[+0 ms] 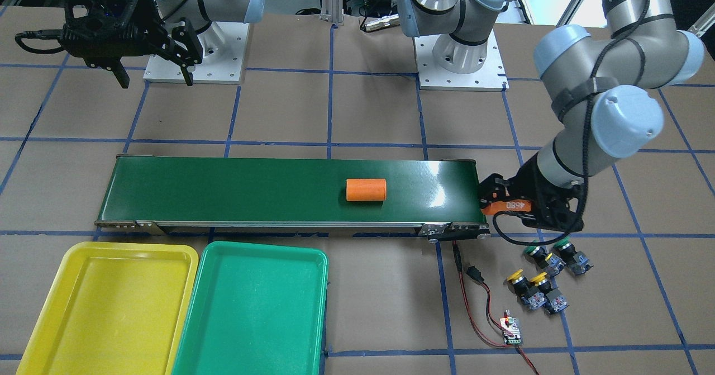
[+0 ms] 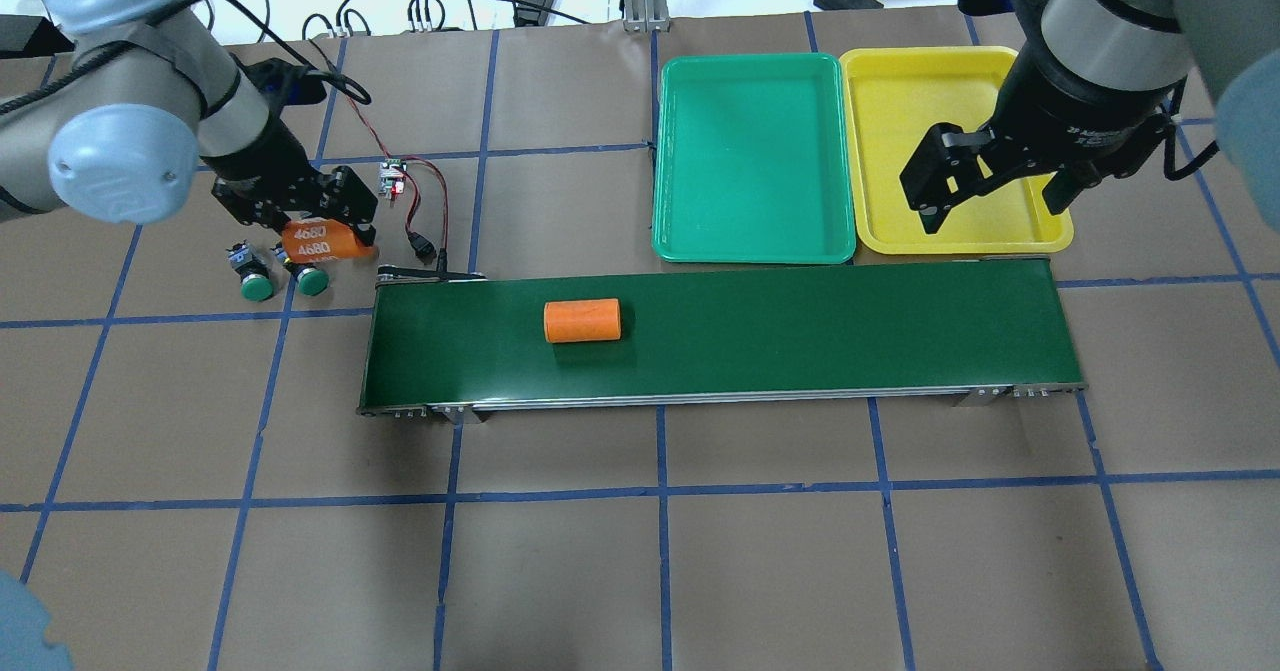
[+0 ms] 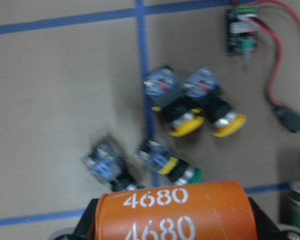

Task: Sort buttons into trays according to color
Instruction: 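Carry the second orange cylinder onto the belt and release it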

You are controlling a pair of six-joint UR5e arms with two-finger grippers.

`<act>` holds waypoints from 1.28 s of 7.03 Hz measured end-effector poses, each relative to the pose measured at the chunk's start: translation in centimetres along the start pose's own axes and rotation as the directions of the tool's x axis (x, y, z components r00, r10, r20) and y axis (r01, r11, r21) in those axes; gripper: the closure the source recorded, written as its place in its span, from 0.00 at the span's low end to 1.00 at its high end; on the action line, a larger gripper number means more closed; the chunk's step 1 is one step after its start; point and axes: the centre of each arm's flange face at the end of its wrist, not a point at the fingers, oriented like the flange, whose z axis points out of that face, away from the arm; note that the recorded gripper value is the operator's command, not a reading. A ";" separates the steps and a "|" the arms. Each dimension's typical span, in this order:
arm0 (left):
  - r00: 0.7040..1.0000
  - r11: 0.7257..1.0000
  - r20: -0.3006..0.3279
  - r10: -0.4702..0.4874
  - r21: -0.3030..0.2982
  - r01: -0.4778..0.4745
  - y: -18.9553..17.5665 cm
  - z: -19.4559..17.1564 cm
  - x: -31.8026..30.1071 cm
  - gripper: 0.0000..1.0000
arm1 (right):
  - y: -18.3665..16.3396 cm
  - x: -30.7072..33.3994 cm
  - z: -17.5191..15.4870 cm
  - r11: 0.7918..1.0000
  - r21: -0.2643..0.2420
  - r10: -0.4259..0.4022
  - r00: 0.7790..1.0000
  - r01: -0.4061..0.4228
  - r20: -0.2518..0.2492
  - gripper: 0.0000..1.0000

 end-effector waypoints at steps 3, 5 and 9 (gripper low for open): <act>0.998 0.996 -0.010 0.054 -0.068 -0.054 1.8 3.6 3.9 0.11 | 0.0 0.0 0.0 1.000 -0.001 0.000 1.000 0.000 0.000 0.00; 0.998 0.995 -0.015 0.053 -0.088 -0.054 2.3 4.6 4.3 0.00 | 0.0 0.0 0.0 1.000 -0.001 0.000 1.000 0.000 -0.001 0.00; 0.999 0.996 -0.016 0.048 -0.076 -0.049 3.3 3.9 4.7 0.00 | 0.0 0.0 0.0 1.000 -0.002 0.000 1.000 0.000 -0.001 0.00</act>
